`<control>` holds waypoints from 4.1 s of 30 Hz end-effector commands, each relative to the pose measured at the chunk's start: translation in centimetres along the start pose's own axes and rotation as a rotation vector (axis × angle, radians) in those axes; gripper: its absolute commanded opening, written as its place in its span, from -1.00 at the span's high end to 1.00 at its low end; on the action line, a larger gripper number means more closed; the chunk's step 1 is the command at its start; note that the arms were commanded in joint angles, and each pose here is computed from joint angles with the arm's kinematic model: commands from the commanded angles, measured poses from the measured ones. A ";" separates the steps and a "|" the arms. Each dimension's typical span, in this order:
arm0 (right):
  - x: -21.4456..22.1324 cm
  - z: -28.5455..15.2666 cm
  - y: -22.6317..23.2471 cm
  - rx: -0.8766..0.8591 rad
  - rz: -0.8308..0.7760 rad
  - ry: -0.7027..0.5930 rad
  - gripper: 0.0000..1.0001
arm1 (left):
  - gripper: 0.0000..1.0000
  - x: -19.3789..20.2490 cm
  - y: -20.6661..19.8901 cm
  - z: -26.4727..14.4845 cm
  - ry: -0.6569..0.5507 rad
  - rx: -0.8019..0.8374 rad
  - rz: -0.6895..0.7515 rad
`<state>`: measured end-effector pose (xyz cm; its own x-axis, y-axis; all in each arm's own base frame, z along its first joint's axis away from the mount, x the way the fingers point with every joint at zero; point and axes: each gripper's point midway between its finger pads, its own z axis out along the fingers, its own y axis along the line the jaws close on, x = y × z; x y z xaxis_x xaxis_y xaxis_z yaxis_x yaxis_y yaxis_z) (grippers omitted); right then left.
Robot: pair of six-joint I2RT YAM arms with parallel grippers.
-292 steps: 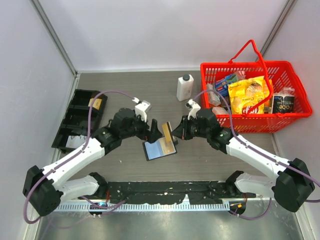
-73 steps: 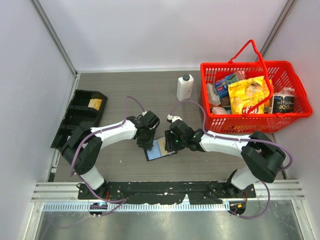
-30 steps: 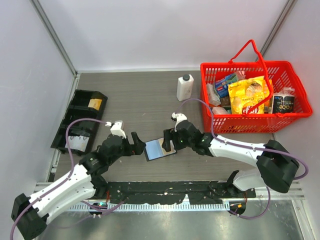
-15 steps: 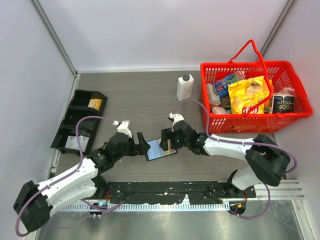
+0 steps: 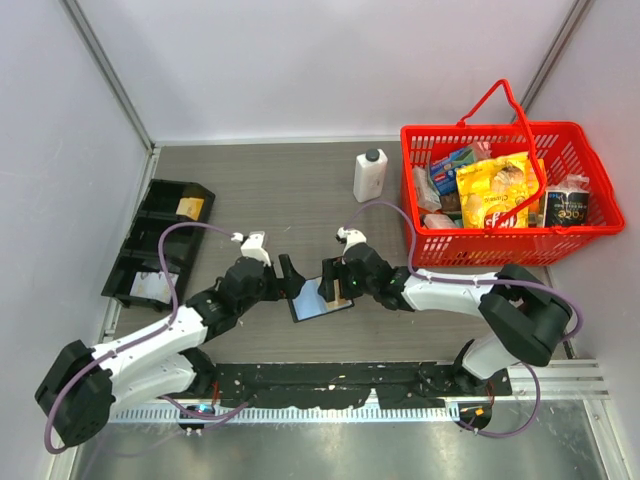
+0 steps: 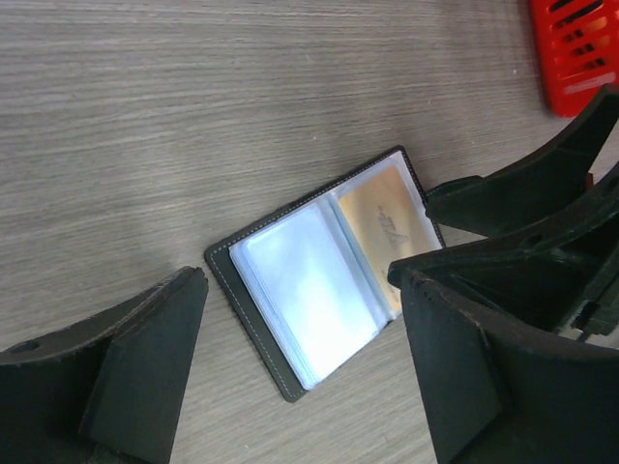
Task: Take the credit cards out of the card holder
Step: Remove the credit card from the card holder.
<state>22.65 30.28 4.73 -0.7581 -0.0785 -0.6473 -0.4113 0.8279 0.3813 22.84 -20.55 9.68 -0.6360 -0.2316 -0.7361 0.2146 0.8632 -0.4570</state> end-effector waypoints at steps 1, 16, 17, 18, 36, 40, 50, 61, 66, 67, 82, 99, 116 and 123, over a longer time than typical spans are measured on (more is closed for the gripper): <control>-0.6 0.5 0.4 -0.010 0.029 -0.038 -0.53 | -0.55 -1.2 -0.4 1.2 -0.058 -0.007 -0.012; 0.4 0.7 0.0 -0.003 0.030 -0.010 -0.52 | -0.01 0.7 -0.4 3.8 -0.001 -0.035 -0.076; 0.3 0.6 0.1 -0.006 0.032 -0.010 -0.52 | 0.07 1.0 -0.4 3.8 0.006 -0.038 -0.080; 0.4 0.6 0.1 -0.009 0.032 -0.006 -0.52 | 0.16 1.4 -0.2 4.0 0.016 -0.043 -0.083; -0.4 0.0 2.4 -0.128 0.051 -0.034 -0.41 | 0.73 4.3 1.9 5.1 0.098 -0.149 -0.103; -1.1 -0.6 3.1 -0.158 0.052 -0.051 -0.34 | 0.74 4.5 2.0 5.1 0.100 -0.154 -0.104; -3.0 -2.5 6.1 -0.284 0.029 -0.078 -0.08 | 0.75 4.3 1.9 5.0 0.094 -0.147 -0.104; -1.7 -1.0 9.2 -0.445 0.054 -0.008 0.14 | 0.63 3.1 2.0 3.9 0.023 -0.130 -0.128; -1.0 0.0 9.7 -0.449 0.039 0.041 0.06 | 0.53 0.6 3.3 1.4 -0.095 -0.176 -0.164; -1.0 0.0 9.6 -0.443 0.037 0.038 0.03 | 0.51 0.3 3.4 0.9 -0.109 -0.179 -0.166; -2.4 0.0 4.6 -0.334 0.221 -0.016 0.06 | 0.72 1.2 -1.4 2.2 0.012 0.017 -0.157; 0.3 1.9 3.0 -0.341 0.345 0.014 0.31 | 1.00 4.4 0.5 3.9 0.121 -0.086 -0.192; 1.4 2.1 3.7 -0.428 0.396 0.017 0.49 | 1.00 5.2 2.7 3.5 0.123 -0.143 -0.272; 1.3 2.4 3.3 -0.440 0.444 -0.005 0.50 | 1.00 5.6 3.0 3.6 0.139 -0.151 -0.285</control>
<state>20.59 34.25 2.94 -0.9117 0.1526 -0.3814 -0.2573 0.5113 0.8199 22.75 -21.16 2.92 -0.7482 -0.4067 -0.5242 -0.0723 0.8353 -0.5450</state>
